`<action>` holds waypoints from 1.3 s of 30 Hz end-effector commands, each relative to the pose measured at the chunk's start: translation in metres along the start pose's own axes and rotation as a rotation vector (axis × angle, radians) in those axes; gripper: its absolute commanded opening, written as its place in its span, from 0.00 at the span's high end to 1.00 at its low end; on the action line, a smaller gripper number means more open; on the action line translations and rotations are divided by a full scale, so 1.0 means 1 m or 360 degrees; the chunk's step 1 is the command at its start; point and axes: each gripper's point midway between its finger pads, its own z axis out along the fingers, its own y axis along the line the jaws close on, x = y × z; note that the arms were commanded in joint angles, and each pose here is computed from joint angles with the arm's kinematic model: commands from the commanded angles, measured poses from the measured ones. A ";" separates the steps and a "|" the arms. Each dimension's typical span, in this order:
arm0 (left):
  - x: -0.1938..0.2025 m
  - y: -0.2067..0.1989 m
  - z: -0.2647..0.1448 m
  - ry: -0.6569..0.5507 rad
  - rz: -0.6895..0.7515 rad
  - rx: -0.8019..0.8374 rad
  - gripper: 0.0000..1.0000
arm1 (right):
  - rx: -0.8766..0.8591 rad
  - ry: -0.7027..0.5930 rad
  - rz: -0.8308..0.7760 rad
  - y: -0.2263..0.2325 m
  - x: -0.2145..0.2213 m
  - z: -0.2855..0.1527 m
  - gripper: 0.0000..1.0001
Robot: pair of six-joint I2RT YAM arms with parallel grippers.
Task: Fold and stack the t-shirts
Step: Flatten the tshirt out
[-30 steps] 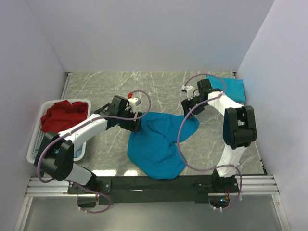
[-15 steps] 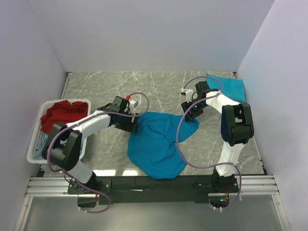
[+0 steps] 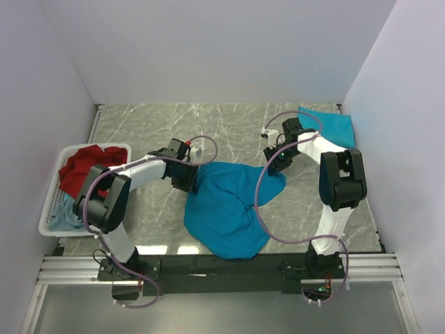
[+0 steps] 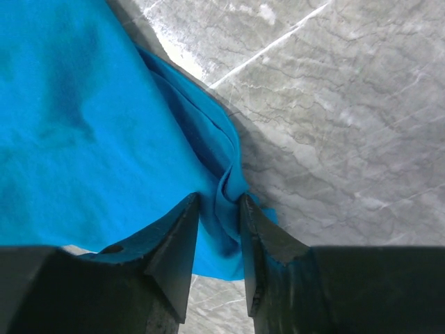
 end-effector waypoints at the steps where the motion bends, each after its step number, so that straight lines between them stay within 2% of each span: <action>1: -0.005 -0.011 0.000 0.0019 0.0009 0.0094 0.64 | -0.0032 -0.0044 -0.0028 0.006 -0.005 -0.004 0.66; 4: -0.003 -0.018 0.001 0.0038 0.0011 0.0162 0.74 | -0.0064 -0.0040 -0.0033 0.011 -0.004 -0.005 0.71; 5: -0.004 -0.023 0.000 0.0038 0.0016 0.0204 0.84 | -0.0081 -0.0046 -0.0033 0.012 -0.005 -0.004 0.75; 6: -0.006 -0.026 -0.001 0.0026 0.0021 0.0227 0.88 | -0.0092 -0.0045 -0.0032 0.013 -0.005 -0.005 0.77; 7: -0.006 -0.027 -0.001 0.0023 0.0022 0.0242 0.99 | -0.0103 -0.0046 -0.0036 0.014 -0.006 -0.006 0.85; 10: -0.007 -0.033 -0.003 0.0025 0.0023 0.0291 0.99 | -0.0109 -0.0090 -0.0049 0.017 -0.014 -0.014 0.98; 12: -0.014 -0.034 -0.008 -0.0008 0.0019 0.0283 0.99 | -0.0078 -0.0164 -0.0088 0.018 -0.026 -0.027 1.00; 14: -0.033 -0.036 -0.024 -0.0122 0.0038 0.0253 0.99 | -0.0043 -0.0233 -0.0127 0.019 -0.038 -0.044 1.00; 15: -0.056 -0.036 -0.043 -0.0260 0.0064 0.0189 0.99 | -0.0007 -0.0279 -0.0161 0.017 -0.051 -0.055 1.00; 17: -0.085 -0.037 -0.067 -0.0410 0.0084 0.0121 1.00 | 0.0034 -0.0344 -0.0210 0.018 -0.068 -0.077 1.00; 18: -0.119 -0.037 -0.095 -0.0586 0.0103 0.0038 1.00 | 0.0086 -0.0434 -0.0258 0.017 -0.091 -0.096 1.00; 20: -0.154 -0.037 -0.127 -0.0762 0.0129 -0.0045 1.00 | 0.0147 -0.0472 -0.0285 0.014 -0.110 -0.119 1.00; 21: -0.186 -0.044 -0.161 -0.0931 0.0147 -0.0061 1.00 | 0.0211 -0.0619 -0.0357 0.016 -0.146 -0.155 1.00; 22: -0.203 -0.039 -0.181 -0.1028 0.0138 -0.0123 1.00 | 0.0245 -0.0684 -0.0381 0.017 -0.163 -0.172 1.00; 23: -0.218 -0.040 -0.202 -0.1115 0.0138 -0.0134 1.00 | 0.0301 -0.0820 -0.0421 0.022 -0.192 -0.210 1.00; 24: -0.244 -0.046 -0.248 -0.1285 0.0141 -0.0135 1.00 | 0.0324 -0.0897 -0.0452 0.027 -0.205 -0.232 1.00; 25: -0.254 -0.051 -0.273 -0.1375 0.0159 -0.0129 1.00 | 0.0351 -0.0977 -0.0476 0.032 -0.217 -0.253 1.00; 26: -0.262 -0.055 -0.298 -0.1465 0.0180 -0.0127 1.00 | 0.0385 -0.1134 -0.0531 0.046 -0.236 -0.294 1.00; 27: -0.273 -0.068 -0.338 -0.1618 0.0227 -0.0096 1.00 | 0.0399 -0.1207 -0.0554 0.053 -0.240 -0.312 1.00; 30: -0.254 -0.105 -0.411 -0.1870 0.0437 0.0070 1.00 | 0.0393 -0.1474 -0.0622 0.076 -0.234 -0.369 1.00; 31: -0.248 -0.114 -0.424 -0.1935 0.0498 0.0124 1.00 | 0.0398 -0.1597 -0.0683 0.098 -0.219 -0.401 1.00; 32: -0.237 -0.125 -0.426 -0.1937 0.0567 0.0222 1.00 | 0.0333 -0.1611 -0.0636 0.085 -0.208 -0.386 1.00; 34: -0.208 -0.134 -0.414 -0.1890 0.0624 0.0344 1.00 | 0.0329 -0.1668 -0.0693 0.096 -0.180 -0.395 1.00; 35: -0.195 -0.141 -0.403 -0.1828 0.0669 0.0440 1.00 | 0.0308 -0.1577 -0.0669 0.080 -0.161 -0.362 1.00; 37: -0.160 -0.146 -0.361 -0.1656 0.0673 0.0570 1.00 | 0.0305 -0.1501 -0.0725 0.083 -0.133 -0.341 1.00; 38: -0.144 -0.156 -0.348 -0.1588 0.0720 0.0696 0.99 | 0.0261 -0.1355 -0.0720 0.074 -0.107 -0.300 1.00; 39: -0.117 -0.160 -0.313 -0.1444 0.0685 0.0799 1.00 | 0.0265 -0.1297 -0.0716 0.068 -0.091 -0.285 1.00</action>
